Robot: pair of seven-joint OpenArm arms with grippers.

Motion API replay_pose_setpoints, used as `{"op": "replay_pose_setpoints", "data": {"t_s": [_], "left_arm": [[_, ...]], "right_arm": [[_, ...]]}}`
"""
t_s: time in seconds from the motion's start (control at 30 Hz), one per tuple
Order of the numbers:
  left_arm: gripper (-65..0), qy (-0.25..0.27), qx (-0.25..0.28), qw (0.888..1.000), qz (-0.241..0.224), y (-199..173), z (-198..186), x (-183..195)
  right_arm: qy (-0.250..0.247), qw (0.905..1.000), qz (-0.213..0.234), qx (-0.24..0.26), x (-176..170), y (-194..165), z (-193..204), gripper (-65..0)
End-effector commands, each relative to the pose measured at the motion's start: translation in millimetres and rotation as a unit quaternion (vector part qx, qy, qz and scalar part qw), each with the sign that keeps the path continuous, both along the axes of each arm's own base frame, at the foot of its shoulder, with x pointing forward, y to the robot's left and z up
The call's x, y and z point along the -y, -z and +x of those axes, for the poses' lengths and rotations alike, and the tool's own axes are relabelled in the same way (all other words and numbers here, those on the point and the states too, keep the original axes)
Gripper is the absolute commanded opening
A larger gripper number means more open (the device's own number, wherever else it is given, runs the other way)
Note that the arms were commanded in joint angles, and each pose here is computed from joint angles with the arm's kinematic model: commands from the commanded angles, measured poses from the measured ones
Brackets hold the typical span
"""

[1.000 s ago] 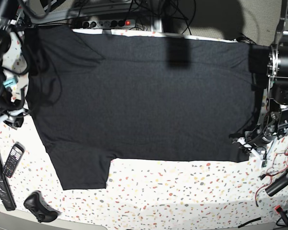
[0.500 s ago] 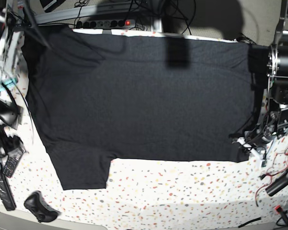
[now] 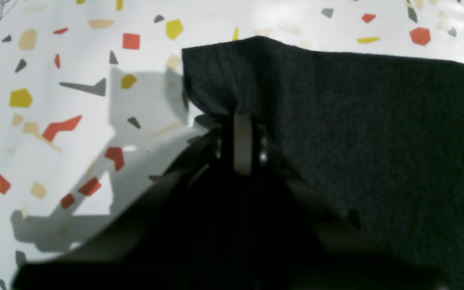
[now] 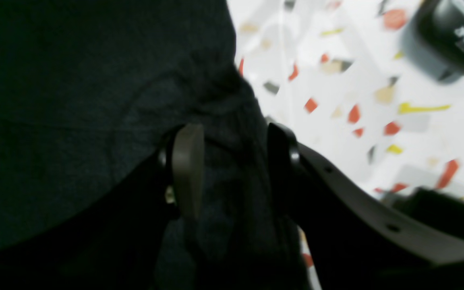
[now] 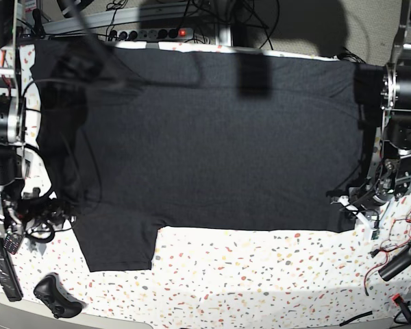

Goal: Fold the T-shirt properly
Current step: 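Lift the hem with both grippers and fold it toward the collar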

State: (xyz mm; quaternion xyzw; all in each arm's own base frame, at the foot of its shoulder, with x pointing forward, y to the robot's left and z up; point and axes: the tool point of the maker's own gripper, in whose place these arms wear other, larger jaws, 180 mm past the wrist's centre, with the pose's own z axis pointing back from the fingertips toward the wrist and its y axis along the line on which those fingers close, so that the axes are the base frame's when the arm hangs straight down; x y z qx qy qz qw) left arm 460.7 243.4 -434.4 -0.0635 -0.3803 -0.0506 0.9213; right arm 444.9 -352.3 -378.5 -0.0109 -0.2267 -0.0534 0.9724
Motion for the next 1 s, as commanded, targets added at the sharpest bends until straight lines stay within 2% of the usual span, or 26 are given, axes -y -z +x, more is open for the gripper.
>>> {"op": "replay_pose_setpoints", "data": {"t_s": [0.0,0.27,0.5,0.8,0.87,0.97], "left_arm": [[-65.0,0.006,-0.010,1.000,0.010,-3.7,1.9,-3.6],[-65.0,0.006,-0.010,1.000,0.010,-3.8,2.0,-3.6],[-65.0,0.005,-0.008,1.000,0.010,-4.1,2.4,-3.3],[-65.0,0.005,-0.008,1.000,0.010,-4.1,2.4,-3.6],[-65.0,0.005,-0.009,1.000,0.010,-3.9,2.2,-3.6],[-65.0,0.005,-0.009,1.000,0.010,-3.9,2.2,-3.6]], "right_arm": [[0.006,0.9996,-0.010,0.027,9.1,-20.8,14.4,-39.6],[0.020,0.9996,-0.018,-0.002,17.9,-4.2,-3.0,-39.6],[0.001,0.9973,-0.069,-0.025,31.6,-2.7,-10.3,-39.6],[0.001,0.9996,-0.019,-0.019,8.5,12.3,-12.4,-39.6],[-0.004,0.9996,-0.012,-0.025,3.0,19.8,-16.7,-40.9],[-0.005,0.9994,-0.012,-0.033,1.8,27.1,-22.8,-50.3]]}}
